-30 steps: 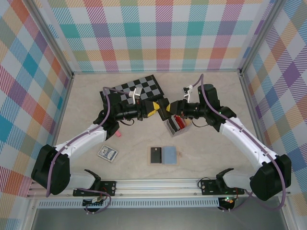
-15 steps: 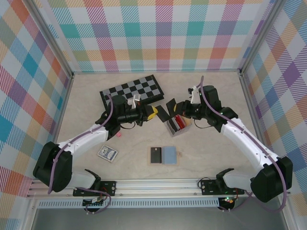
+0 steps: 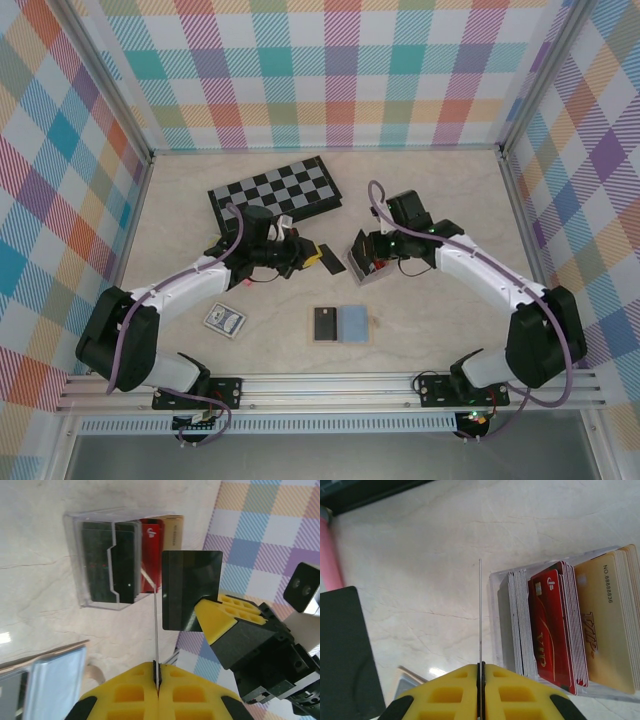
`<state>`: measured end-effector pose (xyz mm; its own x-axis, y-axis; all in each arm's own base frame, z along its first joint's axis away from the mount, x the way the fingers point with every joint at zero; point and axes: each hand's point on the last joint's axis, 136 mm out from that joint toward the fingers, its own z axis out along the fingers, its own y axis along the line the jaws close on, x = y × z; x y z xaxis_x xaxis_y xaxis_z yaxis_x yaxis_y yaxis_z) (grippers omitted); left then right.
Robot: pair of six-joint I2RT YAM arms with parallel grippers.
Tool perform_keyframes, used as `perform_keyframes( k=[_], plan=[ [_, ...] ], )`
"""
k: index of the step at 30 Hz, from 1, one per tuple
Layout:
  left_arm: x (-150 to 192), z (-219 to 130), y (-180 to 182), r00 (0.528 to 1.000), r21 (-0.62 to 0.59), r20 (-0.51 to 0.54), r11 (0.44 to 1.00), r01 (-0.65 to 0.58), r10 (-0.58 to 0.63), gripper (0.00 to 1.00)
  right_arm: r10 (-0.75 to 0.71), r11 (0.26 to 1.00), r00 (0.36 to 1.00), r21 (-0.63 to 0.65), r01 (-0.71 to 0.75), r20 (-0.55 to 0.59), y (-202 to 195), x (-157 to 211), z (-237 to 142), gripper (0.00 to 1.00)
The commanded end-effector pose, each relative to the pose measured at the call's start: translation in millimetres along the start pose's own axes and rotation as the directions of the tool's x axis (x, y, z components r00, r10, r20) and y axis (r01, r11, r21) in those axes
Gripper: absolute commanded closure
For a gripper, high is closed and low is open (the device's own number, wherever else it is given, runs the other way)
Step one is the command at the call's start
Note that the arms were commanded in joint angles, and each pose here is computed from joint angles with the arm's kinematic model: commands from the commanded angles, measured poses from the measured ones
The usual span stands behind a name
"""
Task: Put the credit cards into the card holder
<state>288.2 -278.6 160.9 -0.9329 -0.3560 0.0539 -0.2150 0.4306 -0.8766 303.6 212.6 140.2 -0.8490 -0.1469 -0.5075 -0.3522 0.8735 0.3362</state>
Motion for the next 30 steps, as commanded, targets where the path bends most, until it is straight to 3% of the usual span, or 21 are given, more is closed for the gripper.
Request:
perform_keyframes(
  k=[1,20,25,27,30],
  plan=[
    [0.0,-7.3,-2.0,0.999,-0.005,0.01,0.999,-0.045,0.046,1.0,-0.095,0.995,0.995,0.027,0.094,0.013,-3.5,-1.4,10.1,0.9],
    [0.8,-4.2,-1.3,0.999,-0.002,-0.005,0.999,-0.054,0.054,1.0,-0.18,0.978,0.982,0.096,0.184,-0.051,-16.0,19.4,58.9,0.88],
    [2.1,-4.5,-1.5,0.998,0.0,-0.008,0.998,-0.06,0.06,1.0,-0.161,0.979,0.984,0.118,0.169,-0.072,-19.7,24.2,62.9,0.78],
    [2.7,-4.7,-2.1,0.998,0.004,-0.01,0.998,-0.068,0.068,1.0,-0.139,0.984,0.988,0.108,0.145,-0.067,-16.6,24.0,58.2,0.72],
    [5.4,-5.2,-4.7,0.995,0.017,-0.021,0.996,-0.093,0.093,1.0,-0.096,0.99,0.995,0.1,0.099,-0.031,-10.8,18.1,40.3,0.7]
  ],
)
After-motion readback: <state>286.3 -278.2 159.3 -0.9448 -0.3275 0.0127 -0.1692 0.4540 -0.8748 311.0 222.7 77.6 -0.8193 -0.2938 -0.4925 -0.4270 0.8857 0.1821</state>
